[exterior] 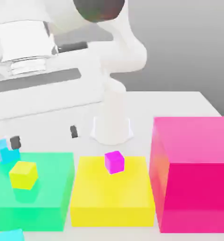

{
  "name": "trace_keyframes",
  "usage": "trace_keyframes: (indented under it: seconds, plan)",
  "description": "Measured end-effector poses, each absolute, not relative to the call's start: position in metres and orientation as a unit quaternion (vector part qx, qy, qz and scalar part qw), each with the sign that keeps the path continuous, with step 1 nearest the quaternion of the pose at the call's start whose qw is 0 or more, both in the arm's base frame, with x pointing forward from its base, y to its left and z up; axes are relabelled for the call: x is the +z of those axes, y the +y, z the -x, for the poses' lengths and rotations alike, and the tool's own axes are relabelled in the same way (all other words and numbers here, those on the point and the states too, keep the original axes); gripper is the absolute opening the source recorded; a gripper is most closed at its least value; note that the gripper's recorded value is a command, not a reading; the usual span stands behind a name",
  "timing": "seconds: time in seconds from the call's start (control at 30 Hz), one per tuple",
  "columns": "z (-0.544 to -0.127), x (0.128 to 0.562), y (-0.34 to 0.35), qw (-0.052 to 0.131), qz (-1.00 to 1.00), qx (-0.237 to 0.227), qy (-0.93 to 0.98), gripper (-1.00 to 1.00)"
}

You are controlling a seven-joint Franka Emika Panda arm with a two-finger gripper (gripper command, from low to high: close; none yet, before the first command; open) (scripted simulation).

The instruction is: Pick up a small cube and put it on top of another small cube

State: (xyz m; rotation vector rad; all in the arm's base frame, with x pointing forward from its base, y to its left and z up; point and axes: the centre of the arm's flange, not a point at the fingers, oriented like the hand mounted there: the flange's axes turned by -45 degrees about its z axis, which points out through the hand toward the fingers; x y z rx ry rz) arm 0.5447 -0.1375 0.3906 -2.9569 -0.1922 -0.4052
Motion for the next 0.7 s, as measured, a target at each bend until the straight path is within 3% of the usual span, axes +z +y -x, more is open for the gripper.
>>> trace_keyframes:
  seconds: [0.2, 0.47, 0.57, 0.6, 0.7]
  plan:
    - [-0.551, 0.304, -0.171, 0.056, 0.992, -0.080, -0.082, 0.00]
    - [-0.536, 0.207, -0.223, 0.006, 0.994, -0.008, -0.111, 0.00]
    - [-0.535, 0.160, -0.229, 0.000, 0.993, -0.001, -0.116, 0.00]
    - [-0.534, 0.145, -0.229, 0.000, 0.993, -0.001, -0.116, -1.00]
    - [-0.534, 0.145, -0.229, 0.000, 0.993, 0.000, -0.116, -1.00]
